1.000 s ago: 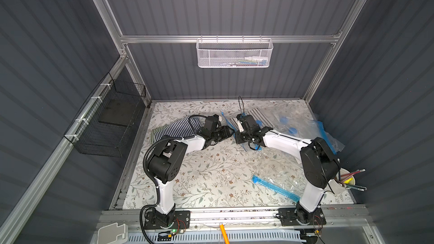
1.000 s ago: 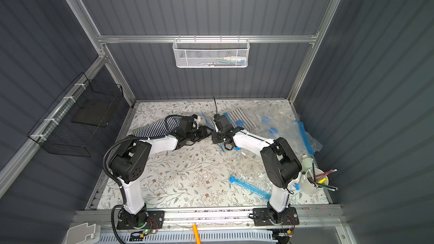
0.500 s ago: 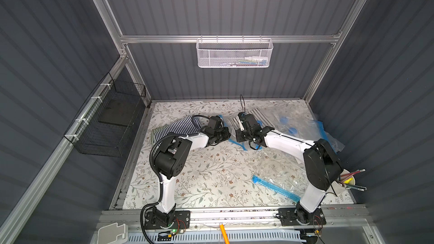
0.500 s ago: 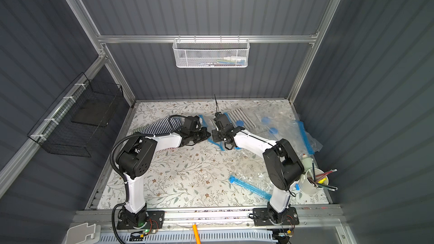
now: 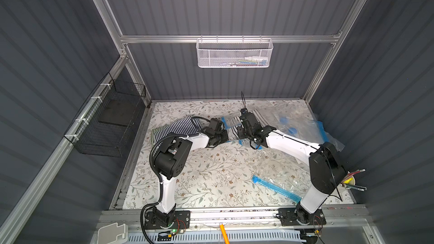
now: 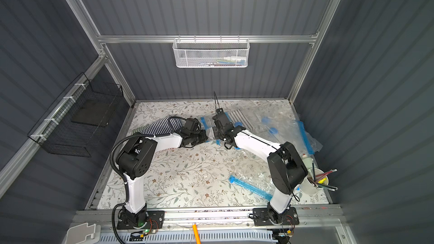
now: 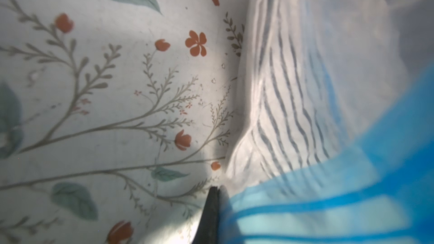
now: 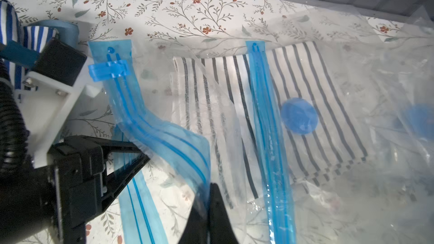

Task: Take the tank top out of the vacuum bag
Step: Open the vacuum bag at the center of the board.

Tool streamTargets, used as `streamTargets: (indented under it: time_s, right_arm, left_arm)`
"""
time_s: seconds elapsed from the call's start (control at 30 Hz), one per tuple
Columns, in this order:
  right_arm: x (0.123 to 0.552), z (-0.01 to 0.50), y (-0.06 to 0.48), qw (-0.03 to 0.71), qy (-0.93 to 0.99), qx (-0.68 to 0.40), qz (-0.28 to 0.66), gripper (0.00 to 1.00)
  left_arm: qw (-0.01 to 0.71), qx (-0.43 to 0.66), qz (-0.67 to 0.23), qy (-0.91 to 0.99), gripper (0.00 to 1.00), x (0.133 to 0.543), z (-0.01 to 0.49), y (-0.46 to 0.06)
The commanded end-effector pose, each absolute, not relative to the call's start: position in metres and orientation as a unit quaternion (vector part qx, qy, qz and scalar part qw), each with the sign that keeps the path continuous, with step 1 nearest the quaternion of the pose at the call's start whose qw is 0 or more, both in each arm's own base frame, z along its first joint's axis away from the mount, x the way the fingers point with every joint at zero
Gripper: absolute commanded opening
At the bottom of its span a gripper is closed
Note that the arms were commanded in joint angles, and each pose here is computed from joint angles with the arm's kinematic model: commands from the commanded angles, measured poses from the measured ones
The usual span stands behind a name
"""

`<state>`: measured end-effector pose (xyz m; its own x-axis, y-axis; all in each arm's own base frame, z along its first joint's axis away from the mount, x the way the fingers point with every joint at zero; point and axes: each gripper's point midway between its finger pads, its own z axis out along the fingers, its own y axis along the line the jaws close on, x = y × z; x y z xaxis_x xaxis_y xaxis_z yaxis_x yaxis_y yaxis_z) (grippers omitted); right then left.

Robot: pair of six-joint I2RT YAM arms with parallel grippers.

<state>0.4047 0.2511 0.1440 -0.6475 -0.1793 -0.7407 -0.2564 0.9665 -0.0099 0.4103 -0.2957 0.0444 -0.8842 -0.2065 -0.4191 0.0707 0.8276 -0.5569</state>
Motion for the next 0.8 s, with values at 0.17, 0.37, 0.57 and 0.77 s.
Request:
streamTargets:
  time_s: [0.17, 0.37, 0.57, 0.77]
  right_arm:
    - [0.408, 0.148, 0.27, 0.419, 0.898, -0.112, 0.076, 0.0]
    - [0.406, 0.143, 0.276, 0.418, 0.898, -0.113, 0.078, 0.0]
    - [0.402, 0.135, 0.284, 0.41, 0.9, -0.115, 0.093, 0.0]
    - [0.401, 0.129, 0.29, 0.407, 0.9, -0.111, 0.105, 0.0]
  left_arm:
    - [0.277, -0.018, -0.243, 0.929, 0.47, 0.395, 0.09, -0.261]
    - [0.283, -0.021, -0.264, 0.922, 0.72, 0.388, 0.112, -0.261]
    - [0.313, -0.039, -0.326, 0.891, 0.5, 0.389, 0.155, -0.269]
    - [0.277, -0.042, -0.389, 0.878, 0.38, 0.394, 0.152, -0.295]
